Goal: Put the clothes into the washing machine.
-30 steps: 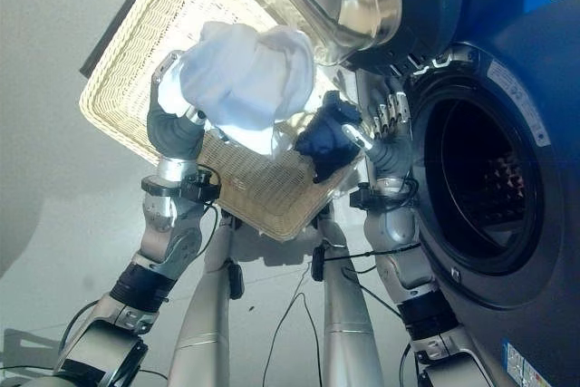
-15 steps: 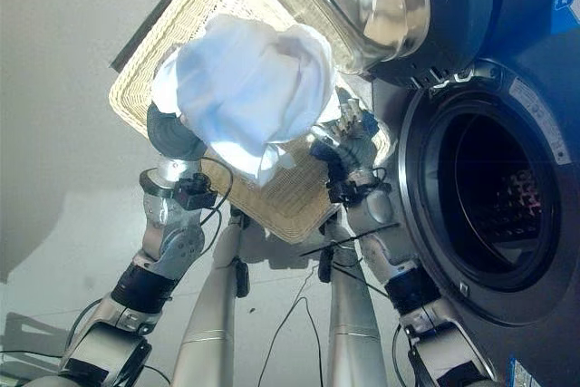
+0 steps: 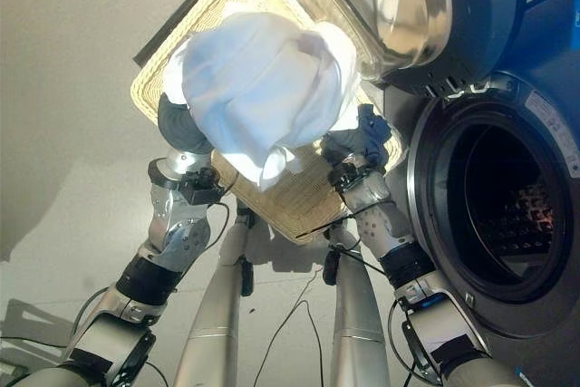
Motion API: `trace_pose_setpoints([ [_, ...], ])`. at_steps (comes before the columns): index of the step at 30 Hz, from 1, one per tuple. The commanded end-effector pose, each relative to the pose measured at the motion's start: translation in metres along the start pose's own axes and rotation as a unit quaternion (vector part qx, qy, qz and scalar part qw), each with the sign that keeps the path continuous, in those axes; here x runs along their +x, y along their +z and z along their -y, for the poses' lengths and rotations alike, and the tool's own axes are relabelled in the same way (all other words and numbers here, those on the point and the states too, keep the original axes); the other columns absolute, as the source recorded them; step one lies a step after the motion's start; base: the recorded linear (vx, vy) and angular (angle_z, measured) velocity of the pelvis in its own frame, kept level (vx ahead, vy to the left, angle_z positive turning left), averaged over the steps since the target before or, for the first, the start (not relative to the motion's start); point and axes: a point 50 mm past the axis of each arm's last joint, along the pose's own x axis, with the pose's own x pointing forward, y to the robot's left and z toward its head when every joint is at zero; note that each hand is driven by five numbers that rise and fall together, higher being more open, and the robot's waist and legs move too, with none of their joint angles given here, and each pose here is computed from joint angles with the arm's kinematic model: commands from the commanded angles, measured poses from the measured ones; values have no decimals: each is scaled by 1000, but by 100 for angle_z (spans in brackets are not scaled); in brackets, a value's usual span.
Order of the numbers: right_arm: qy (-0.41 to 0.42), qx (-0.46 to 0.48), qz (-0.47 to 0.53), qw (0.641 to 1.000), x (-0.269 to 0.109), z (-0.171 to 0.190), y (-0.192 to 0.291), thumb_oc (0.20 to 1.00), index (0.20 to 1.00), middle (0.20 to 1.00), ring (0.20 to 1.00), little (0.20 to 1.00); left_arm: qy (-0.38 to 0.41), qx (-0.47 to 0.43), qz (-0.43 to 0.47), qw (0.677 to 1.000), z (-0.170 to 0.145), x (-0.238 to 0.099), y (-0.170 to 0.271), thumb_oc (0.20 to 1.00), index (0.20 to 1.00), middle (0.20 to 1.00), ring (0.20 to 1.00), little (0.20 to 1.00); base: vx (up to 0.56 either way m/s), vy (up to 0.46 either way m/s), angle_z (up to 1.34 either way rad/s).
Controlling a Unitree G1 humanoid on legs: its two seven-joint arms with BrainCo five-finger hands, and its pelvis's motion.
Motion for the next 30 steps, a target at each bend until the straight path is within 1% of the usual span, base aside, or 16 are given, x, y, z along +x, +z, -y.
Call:
trace_pose_setpoints([
  [1,96,35,31,994,-3,-22,14,1000,1000,1000,1000,1000,-37,63,69,995,20,19,21,200,200,200,200,200,0,0,0],
  [3,134,43,45,989,-6,-33,18,1000,1000,1000,1000,1000,-7,130,66,989,17,18,24,200,200,200,200,200,0,0,0],
  [5,160,42,54,985,-9,-41,22,1000,1000,1000,1000,1000,23,179,62,982,13,15,25,200,200,200,200,200,0,0,0],
  [13,192,41,102,975,-24,-49,34,1000,1000,1000,1000,1000,76,306,41,948,3,6,28,200,200,200,200,200,0,0,0],
  [18,205,41,122,970,-29,-57,37,1000,1000,1000,1000,1000,67,324,30,943,4,4,26,200,200,200,200,200,0,0,0],
  [23,219,43,141,964,-32,-65,41,1000,1000,1000,1000,1000,37,347,4,937,9,5,18,200,200,200,200,200,0,0,0],
  [26,222,42,149,963,-32,-68,43,1000,1000,1000,1000,1000,27,335,-10,942,11,5,14,200,200,200,200,200,0,0,0],
  [30,224,36,161,961,-32,-73,46,1000,1000,1000,1000,1000,-2,349,-28,937,17,5,6,200,200,200,200,200,0,0,0],
])
